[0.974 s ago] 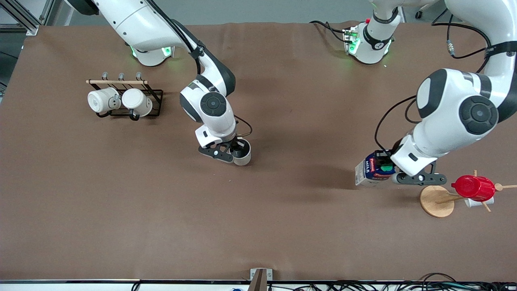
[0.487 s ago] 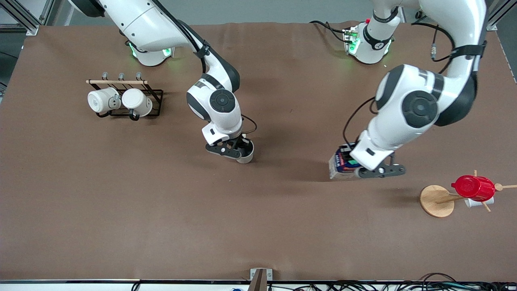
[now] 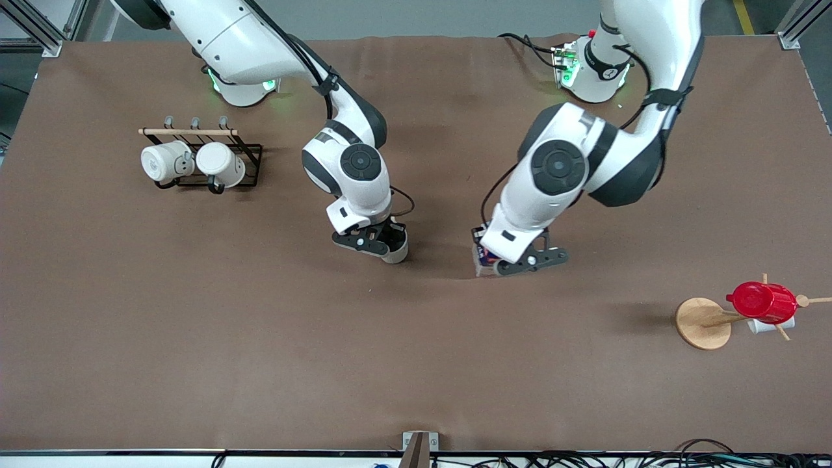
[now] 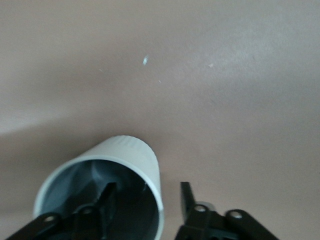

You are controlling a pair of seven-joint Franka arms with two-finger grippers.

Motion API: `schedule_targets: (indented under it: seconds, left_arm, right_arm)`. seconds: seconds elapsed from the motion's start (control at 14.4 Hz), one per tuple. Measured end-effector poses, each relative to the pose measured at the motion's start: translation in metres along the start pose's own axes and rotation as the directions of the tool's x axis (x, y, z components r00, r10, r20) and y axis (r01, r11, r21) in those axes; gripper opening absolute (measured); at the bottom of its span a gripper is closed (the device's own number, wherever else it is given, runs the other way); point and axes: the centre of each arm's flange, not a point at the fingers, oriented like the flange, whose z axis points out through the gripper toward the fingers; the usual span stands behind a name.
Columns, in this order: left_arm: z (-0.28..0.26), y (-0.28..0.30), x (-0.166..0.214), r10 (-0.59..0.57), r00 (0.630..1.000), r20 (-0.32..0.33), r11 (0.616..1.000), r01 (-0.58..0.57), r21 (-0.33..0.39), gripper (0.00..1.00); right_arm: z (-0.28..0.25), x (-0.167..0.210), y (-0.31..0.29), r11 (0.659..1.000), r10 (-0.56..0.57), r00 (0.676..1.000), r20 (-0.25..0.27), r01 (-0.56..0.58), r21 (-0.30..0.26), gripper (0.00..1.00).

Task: Place cup and milk on table
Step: 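Carry the milk carton with the left gripper toward the grey mug, then release the grey mug with the right gripper while the left gripper lowers the carton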

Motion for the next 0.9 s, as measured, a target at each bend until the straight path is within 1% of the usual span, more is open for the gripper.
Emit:
schedule_targets:
  seconds: [0.07,0.21,0.28,0.35,0.49,0.63,0.83,0.9]
  left_arm:
    - [0.006,0.011,-0.005,-0.020,1.000,0.003,1.000,0.020,-0.001,0.39]
    - [0.016,0.034,-0.019,-0.057,0.998,0.009,0.998,0.057,-0.002,0.39]
    - [0.020,0.045,-0.029,-0.068,0.998,0.011,0.998,0.068,-0.002,0.39]
    - [0.024,0.056,-0.040,-0.069,0.998,0.013,0.998,0.069,-0.001,0.39]
    - [0.032,0.077,-0.061,-0.058,0.998,0.012,0.998,0.058,-0.006,0.39]
    - [0.041,0.092,-0.081,-0.053,0.998,0.016,0.999,0.053,-0.002,0.39]
    - [0.056,0.105,-0.094,-0.050,0.999,0.019,0.999,0.050,-0.004,0.40]
    - [0.056,0.107,-0.096,-0.046,0.999,0.019,0.999,0.047,-0.006,0.45]
  right_arm:
    - [-0.014,0.006,0.001,1.000,0.007,1.000,-0.009,-0.007,-0.002,0.75]
    - [-0.056,0.022,0.013,0.999,0.009,1.000,-0.026,-0.010,-0.032,0.95]
    - [-0.084,0.034,0.025,0.999,-0.003,0.999,-0.033,0.002,-0.046,1.00]
    - [-0.113,0.048,0.043,0.998,-0.021,0.999,-0.033,0.020,-0.057,1.00]
    - [-0.170,0.082,0.091,0.995,-0.078,0.997,-0.025,0.077,-0.062,1.00]
    - [-0.220,0.121,0.155,0.991,-0.118,0.992,-0.041,0.114,-0.075,1.00]
    - [-0.276,0.165,0.253,0.990,-0.127,0.990,-0.068,0.123,-0.064,1.00]
    - [-0.289,0.173,0.281,0.991,-0.123,0.990,-0.067,0.119,-0.062,1.00]
